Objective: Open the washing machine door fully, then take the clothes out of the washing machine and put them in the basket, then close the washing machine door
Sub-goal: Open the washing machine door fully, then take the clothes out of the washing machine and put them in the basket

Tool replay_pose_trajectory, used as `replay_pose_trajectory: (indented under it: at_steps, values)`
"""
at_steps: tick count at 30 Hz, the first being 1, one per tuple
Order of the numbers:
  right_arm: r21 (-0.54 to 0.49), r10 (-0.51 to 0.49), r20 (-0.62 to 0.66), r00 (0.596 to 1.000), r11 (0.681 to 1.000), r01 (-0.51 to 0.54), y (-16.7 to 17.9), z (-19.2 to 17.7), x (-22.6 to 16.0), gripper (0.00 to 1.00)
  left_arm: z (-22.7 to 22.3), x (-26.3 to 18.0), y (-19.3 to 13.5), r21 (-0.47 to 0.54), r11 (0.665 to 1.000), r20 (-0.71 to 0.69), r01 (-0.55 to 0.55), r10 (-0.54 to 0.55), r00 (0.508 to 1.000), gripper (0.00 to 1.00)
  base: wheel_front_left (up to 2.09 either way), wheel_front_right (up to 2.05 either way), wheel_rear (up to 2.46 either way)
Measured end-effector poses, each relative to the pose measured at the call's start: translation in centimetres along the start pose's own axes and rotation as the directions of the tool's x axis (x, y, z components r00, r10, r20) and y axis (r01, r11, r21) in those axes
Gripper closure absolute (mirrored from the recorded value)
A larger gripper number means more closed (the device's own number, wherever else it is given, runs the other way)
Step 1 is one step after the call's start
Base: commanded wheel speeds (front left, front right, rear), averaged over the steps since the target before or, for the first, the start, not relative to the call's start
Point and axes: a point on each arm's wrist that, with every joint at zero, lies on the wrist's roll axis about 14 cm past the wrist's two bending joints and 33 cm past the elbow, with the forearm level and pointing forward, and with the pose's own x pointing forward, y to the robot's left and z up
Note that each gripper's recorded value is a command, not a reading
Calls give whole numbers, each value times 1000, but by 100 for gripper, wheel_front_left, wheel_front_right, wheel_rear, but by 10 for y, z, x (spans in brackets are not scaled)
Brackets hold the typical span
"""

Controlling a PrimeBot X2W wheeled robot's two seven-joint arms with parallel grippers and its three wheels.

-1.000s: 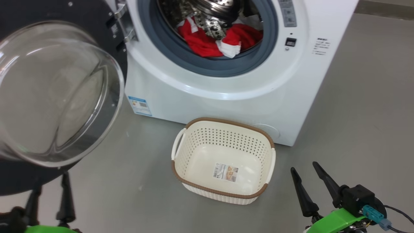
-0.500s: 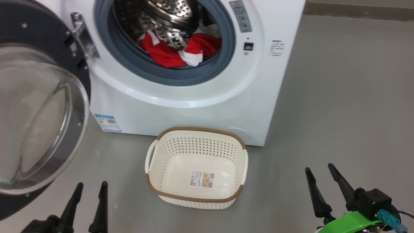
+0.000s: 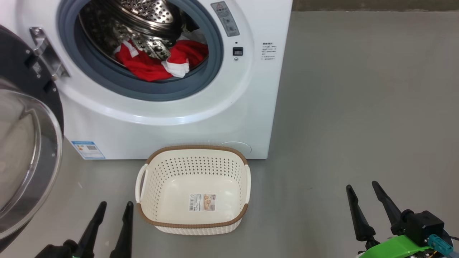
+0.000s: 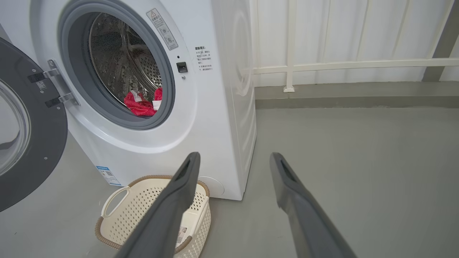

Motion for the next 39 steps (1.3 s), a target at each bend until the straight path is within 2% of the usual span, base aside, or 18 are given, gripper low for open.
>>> replay_pose_trajectory:
  at_steps: [4, 17, 39]
  values:
    - [-1, -30, 10, 1000, 1000, 30, -9, 3, -4, 0, -3, 4, -11, -5, 999, -6, 35, -35, 999, 0, 0, 0, 0]
    - [8, -47, 5, 999, 999, 47, -13, 1, -10, 0, -1, 6, -19, -5, 998, -2, 59, -59, 998, 0, 0, 0, 0]
    - [13, -37, -12, 999, 999, 37, -9, -5, -5, 0, -2, 5, -15, 13, 998, -12, 58, -58, 998, 0, 0, 0, 0]
